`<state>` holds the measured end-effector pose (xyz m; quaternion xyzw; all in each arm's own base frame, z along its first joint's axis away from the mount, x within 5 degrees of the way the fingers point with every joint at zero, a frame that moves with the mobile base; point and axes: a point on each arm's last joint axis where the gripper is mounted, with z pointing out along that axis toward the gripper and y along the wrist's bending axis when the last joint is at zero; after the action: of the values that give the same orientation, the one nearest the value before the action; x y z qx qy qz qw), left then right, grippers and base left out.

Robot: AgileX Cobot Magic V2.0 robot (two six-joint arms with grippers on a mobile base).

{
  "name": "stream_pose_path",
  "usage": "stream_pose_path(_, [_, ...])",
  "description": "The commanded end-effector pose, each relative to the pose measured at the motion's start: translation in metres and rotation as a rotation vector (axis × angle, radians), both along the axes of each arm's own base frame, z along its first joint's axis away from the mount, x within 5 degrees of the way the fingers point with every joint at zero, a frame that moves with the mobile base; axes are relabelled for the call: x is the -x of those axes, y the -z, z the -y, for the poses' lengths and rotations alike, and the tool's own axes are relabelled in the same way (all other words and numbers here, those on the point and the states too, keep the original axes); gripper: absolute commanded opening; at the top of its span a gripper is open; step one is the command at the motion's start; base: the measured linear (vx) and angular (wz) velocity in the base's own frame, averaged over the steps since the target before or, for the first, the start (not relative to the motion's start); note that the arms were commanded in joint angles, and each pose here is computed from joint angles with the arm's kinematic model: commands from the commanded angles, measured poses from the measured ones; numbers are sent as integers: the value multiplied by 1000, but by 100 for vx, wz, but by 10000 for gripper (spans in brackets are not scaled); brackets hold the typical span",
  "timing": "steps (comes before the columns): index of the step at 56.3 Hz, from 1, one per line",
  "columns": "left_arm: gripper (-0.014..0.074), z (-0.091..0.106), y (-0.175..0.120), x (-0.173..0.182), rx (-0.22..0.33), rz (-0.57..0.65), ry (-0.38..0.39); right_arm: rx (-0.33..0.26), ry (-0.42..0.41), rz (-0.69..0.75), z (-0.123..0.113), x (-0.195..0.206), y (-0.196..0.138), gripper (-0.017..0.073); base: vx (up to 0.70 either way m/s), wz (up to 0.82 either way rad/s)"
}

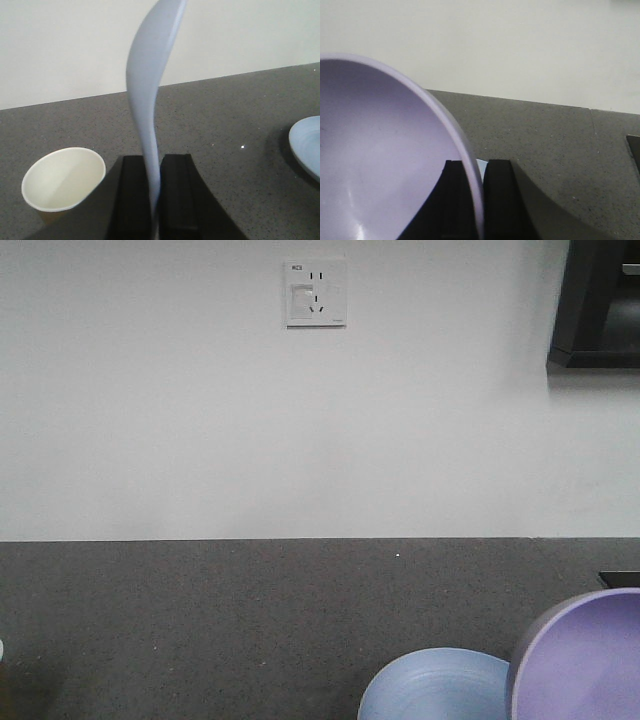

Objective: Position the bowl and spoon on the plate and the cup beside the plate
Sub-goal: 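Lower the lavender bowl onto the blue plate and open the right gripper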

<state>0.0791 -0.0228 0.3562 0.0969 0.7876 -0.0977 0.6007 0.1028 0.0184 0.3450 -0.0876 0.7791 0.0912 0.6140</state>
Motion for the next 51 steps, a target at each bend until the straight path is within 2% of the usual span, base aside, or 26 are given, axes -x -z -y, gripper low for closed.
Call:
stream_pose_path(1, [-3,2,-15,-2,37,98,9,-74,29,78,1,-2,-15,-9,0,0])
stream_pose_path(8, [-3,2,-15,-2,48,96,10,-106,-2,75,-2,-5,-16,-9,0,0])
stream_pose_path(15, [-3,2,-15,-2,48,95,10,-93,-58,-32,-6,-24,-15,-9,0,0])
stream_pose_path(16, [-3,2,-15,-2,48,94,10,-115,-52,-66,-5,-30,-15,-9,0,0])
stream_pose_path(17, [-3,2,-15,-2,47,93,10,-105,-50,-85,-5,-34,-16,-9,0,0])
stream_pose_path(18, [-3,2,-15,-2,47,91,9,-131,-38,-125,-5,-40,-16,-9,0,0])
stream_pose_path(22, [-3,2,-13,-2,45,74,9,-136,2,-234,-3,-59,-19,-9,0,0])
stream_pose_path(28, [-3,2,-10,-1,42,40,9,-79,37,-398,-3,-94,-22,-9,0,0])
stream_pose_path(34, [-3,2,-8,0,34,15,8,1,-1,-521,-13,-129,-20,-9,0,0])
stream_pose_path(42, [-3,1,-6,0,28,-3,7,34,-71,-627,-34,-165,1,-9,0,0])
stream_pose_path(51, [-3,2,-4,1,36,-32,11,49,-76,-708,-40,-190,30,-9,0,0])
